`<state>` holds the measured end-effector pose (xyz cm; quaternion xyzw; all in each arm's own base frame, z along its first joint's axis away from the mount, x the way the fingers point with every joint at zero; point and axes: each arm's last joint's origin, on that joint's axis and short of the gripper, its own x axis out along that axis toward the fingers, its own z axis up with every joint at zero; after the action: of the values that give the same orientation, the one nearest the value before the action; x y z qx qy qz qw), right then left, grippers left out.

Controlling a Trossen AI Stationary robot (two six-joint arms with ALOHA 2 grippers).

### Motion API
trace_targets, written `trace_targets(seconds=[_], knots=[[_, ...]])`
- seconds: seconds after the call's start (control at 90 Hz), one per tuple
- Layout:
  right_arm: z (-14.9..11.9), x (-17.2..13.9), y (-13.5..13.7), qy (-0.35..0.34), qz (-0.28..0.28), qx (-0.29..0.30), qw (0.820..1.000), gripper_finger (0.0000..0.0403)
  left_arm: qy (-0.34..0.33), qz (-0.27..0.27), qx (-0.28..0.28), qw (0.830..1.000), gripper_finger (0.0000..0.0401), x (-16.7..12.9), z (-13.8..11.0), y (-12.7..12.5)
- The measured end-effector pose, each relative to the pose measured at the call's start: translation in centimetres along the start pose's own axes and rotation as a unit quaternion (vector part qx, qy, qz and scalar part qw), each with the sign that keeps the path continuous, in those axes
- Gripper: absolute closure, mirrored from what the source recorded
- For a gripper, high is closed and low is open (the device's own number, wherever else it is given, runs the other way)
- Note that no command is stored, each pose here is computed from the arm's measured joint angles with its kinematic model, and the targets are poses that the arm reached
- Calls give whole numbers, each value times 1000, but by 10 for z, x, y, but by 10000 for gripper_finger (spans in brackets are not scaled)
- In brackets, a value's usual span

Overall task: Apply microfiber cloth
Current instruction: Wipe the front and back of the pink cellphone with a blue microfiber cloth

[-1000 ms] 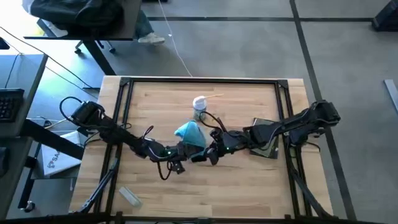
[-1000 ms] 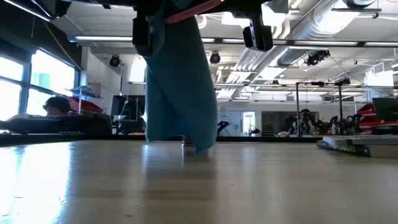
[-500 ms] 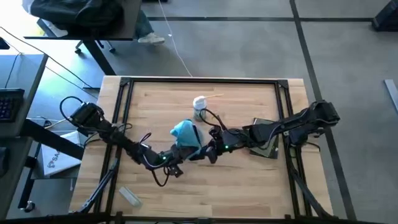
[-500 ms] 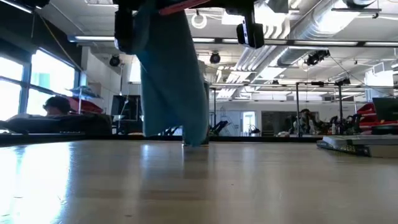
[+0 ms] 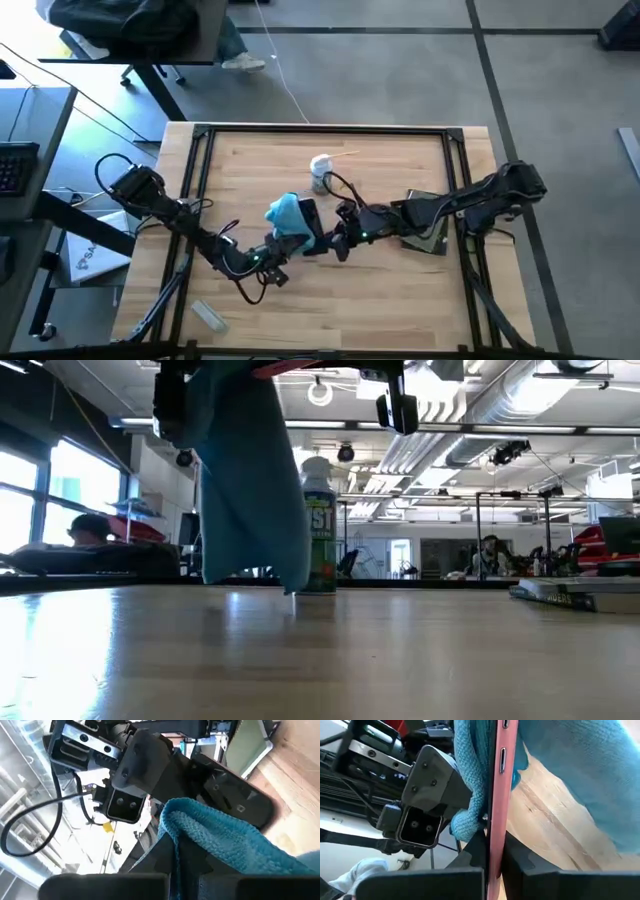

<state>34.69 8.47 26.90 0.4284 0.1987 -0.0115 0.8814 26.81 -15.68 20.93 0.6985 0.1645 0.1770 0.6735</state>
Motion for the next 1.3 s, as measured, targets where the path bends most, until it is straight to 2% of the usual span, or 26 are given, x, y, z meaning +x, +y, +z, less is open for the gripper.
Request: trace_targets(seconds=[0.167, 0.422, 0.667, 1.0, 1.3], knots=[[7, -2, -1, -10, 2, -5, 1000, 402, 20, -4, -7, 1000, 401, -10, 3, -1], [16, -3, -5, -20, 1, -9, 1000, 402, -15, -4, -54, 998, 401, -12, 6, -2], [18, -3, -7, -34, -12, -14, 999, 402, 5, -3, -19, 1000, 401, -3, 1, -2], [18, -3, -6, -38, -8, -15, 999, 402, -65, -2, -84, 994, 401, 12, -3, -2], [18, -3, -9, -42, -19, -15, 999, 402, 19, -5, -82, 996, 401, 6, -10, -9]])
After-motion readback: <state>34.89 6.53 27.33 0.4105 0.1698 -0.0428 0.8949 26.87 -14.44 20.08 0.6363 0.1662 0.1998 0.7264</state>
